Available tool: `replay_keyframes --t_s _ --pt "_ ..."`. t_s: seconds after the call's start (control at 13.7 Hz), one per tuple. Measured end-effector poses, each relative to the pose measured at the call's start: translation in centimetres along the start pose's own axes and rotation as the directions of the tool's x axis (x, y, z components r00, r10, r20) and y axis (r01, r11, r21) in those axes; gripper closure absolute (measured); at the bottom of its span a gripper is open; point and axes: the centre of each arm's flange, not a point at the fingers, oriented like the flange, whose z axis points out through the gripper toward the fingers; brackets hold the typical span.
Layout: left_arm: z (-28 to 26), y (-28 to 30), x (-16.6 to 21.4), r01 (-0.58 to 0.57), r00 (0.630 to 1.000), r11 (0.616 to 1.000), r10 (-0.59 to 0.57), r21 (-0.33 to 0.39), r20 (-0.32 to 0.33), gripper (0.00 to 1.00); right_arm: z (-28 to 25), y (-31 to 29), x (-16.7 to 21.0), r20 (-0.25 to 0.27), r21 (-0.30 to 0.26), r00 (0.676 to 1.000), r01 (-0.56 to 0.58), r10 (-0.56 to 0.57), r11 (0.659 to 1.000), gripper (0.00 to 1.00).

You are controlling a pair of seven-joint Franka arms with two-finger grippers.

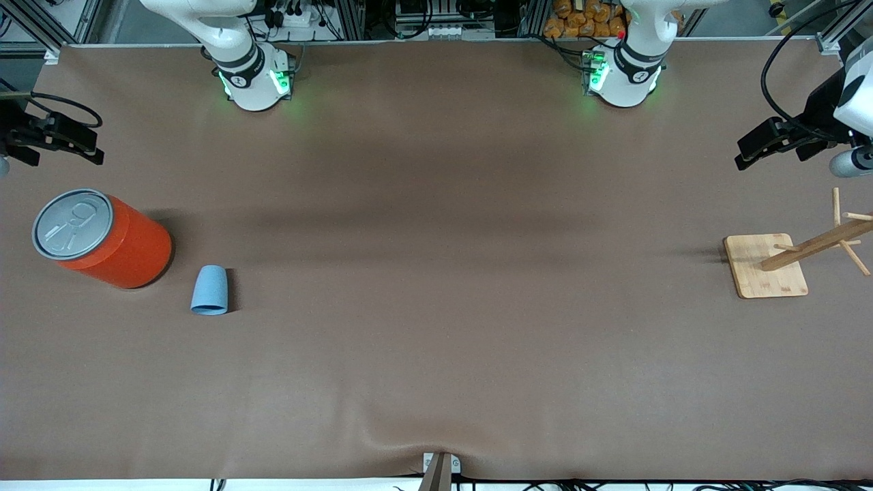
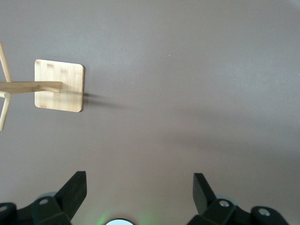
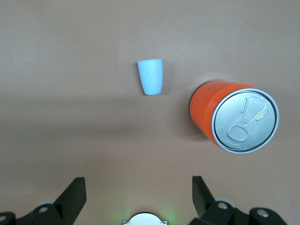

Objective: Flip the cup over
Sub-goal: 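Reach the right gripper down toward the light blue cup, then close the right gripper on the blue cup and lift it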

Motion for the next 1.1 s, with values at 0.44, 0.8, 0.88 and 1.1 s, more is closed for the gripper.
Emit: replay_keyframes --t_s 0.44,0.8,0.88,1.1 --pt "0.0 -0.1 0.0 0.001 1.000 1.000 -0.001 0.007 -0.003 0.00 9.8 -0.5 3.9 -0.001 0.000 1.000 0.011 -0.011 1.000 0.00" --pt "1.2 -0.4 0.8 0.008 1.000 1.000 -0.008 0.012 0.022 0.00 22.8 -0.6 7.3 0.004 0.002 0.997 0.077 -0.077 0.997 0.00" --pt "1.5 -0.4 1.0 0.008 1.000 1.000 -0.009 0.012 0.027 0.00 25.4 -0.1 8.0 0.007 0.003 0.997 0.079 -0.079 0.997 0.00" --pt "1.7 -0.4 1.1 0.008 1.000 1.000 -0.008 0.012 0.030 0.00 33.3 1.7 9.8 0.026 0.009 0.994 0.101 -0.101 0.995 0.00"
